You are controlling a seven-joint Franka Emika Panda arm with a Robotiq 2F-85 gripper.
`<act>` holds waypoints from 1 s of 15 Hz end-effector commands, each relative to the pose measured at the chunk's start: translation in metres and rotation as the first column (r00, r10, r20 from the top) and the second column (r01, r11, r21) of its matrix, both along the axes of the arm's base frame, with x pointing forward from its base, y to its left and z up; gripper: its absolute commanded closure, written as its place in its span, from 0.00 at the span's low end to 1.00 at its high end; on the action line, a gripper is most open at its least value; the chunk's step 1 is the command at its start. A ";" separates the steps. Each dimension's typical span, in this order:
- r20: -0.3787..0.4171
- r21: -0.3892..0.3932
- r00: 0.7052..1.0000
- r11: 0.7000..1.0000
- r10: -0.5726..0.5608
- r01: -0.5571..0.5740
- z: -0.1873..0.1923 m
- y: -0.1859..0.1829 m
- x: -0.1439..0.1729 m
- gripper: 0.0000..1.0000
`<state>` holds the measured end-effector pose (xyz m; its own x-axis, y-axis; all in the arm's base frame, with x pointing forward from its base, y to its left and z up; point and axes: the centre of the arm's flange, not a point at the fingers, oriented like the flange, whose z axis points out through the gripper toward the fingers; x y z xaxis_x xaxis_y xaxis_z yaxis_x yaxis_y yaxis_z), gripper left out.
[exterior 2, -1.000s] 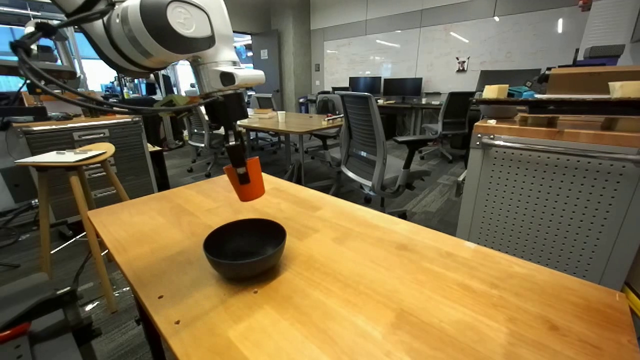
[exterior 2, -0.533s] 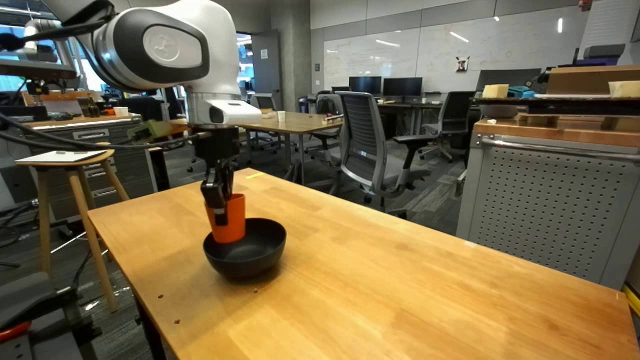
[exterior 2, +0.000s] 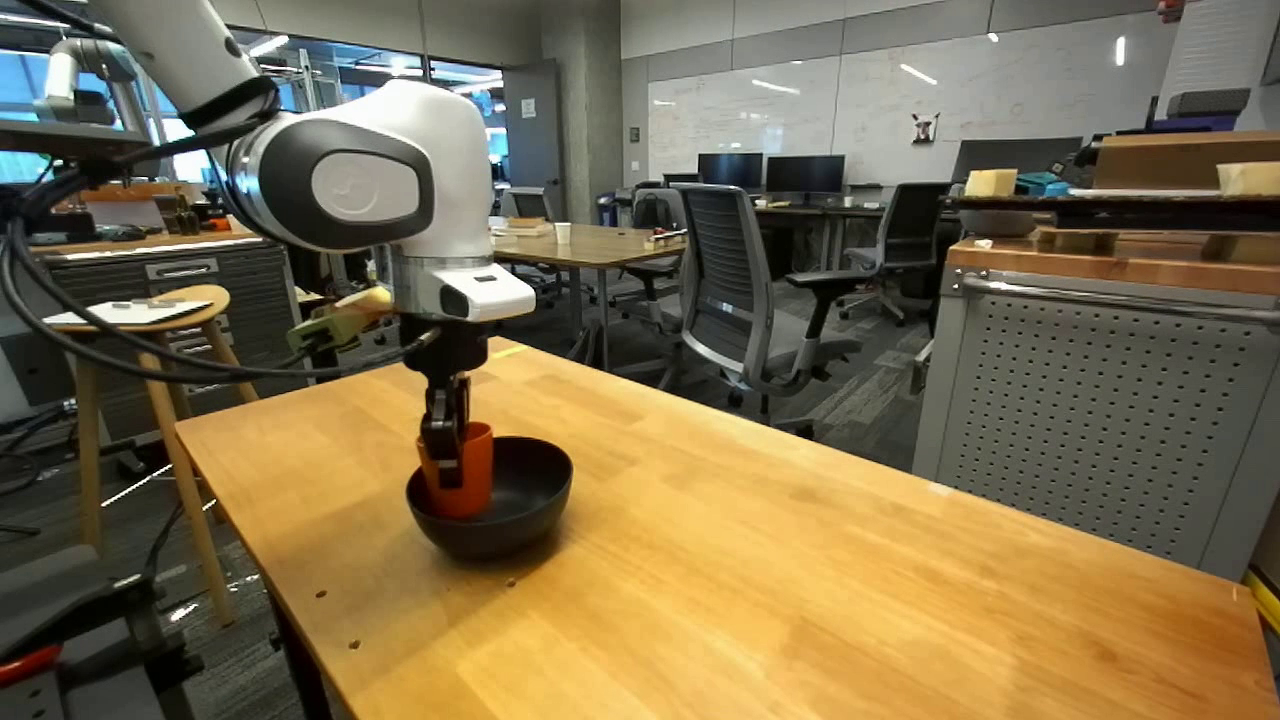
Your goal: Put the orange cup in the black bowl.
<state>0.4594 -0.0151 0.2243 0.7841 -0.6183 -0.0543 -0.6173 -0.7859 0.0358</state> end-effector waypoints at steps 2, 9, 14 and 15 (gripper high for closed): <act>0.068 -0.015 0.997 1.000 0.021 -0.020 0.001 0.001 0.015 0.69; 0.089 -0.072 0.990 0.992 0.108 -0.102 0.088 0.024 -0.013 0.17; -0.136 -0.060 0.936 0.941 0.324 -0.334 0.130 0.087 -0.036 0.00; -0.085 -0.077 0.963 0.962 0.257 -0.263 0.104 0.065 -0.028 0.00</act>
<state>0.4315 0.0504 0.3291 0.9147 -0.3972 -0.0744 -0.3837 -0.9114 0.1490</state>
